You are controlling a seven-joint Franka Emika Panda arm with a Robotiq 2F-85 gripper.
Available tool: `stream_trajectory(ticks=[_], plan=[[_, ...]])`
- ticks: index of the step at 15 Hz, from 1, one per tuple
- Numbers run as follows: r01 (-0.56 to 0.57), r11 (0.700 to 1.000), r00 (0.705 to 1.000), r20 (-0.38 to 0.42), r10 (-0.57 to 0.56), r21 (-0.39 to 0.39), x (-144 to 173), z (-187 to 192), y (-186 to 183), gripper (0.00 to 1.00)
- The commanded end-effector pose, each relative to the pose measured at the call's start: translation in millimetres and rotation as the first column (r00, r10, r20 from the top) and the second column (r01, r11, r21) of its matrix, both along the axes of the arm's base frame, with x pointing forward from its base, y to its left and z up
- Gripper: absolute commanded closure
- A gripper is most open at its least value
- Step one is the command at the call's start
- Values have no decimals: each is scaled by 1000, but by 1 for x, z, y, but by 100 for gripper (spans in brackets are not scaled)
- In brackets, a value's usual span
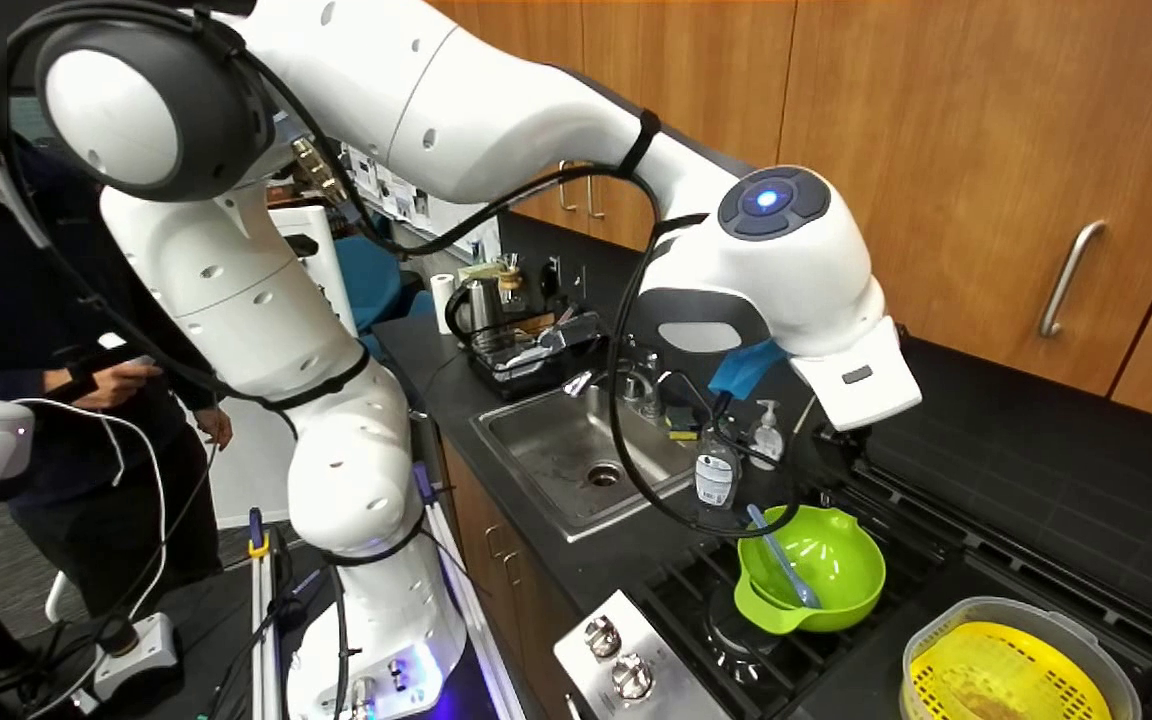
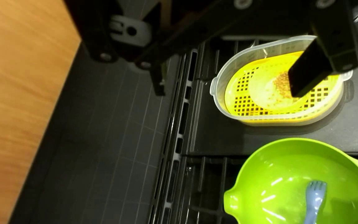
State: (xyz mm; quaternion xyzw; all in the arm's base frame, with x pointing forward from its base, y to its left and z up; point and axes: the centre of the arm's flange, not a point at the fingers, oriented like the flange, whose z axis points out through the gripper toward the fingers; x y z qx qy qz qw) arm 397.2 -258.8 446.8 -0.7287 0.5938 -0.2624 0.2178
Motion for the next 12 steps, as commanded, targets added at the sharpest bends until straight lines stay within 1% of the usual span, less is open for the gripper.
stream_trajectory(ticks=[1, 3, 5, 9, 12], plan=[[117, 993, 993, 18, -117, 32, 11, -3, -30, 0], [194, 980, 981, -20, -194, 53, 14, -10, -45, 0], [241, 969, 970, -49, -238, 64, 13, -18, -58, 0], [323, 946, 939, -124, -321, 0, 10, -32, -83, 0], [357, 934, 919, -171, -355, -16, 10, -36, -94, 0]])
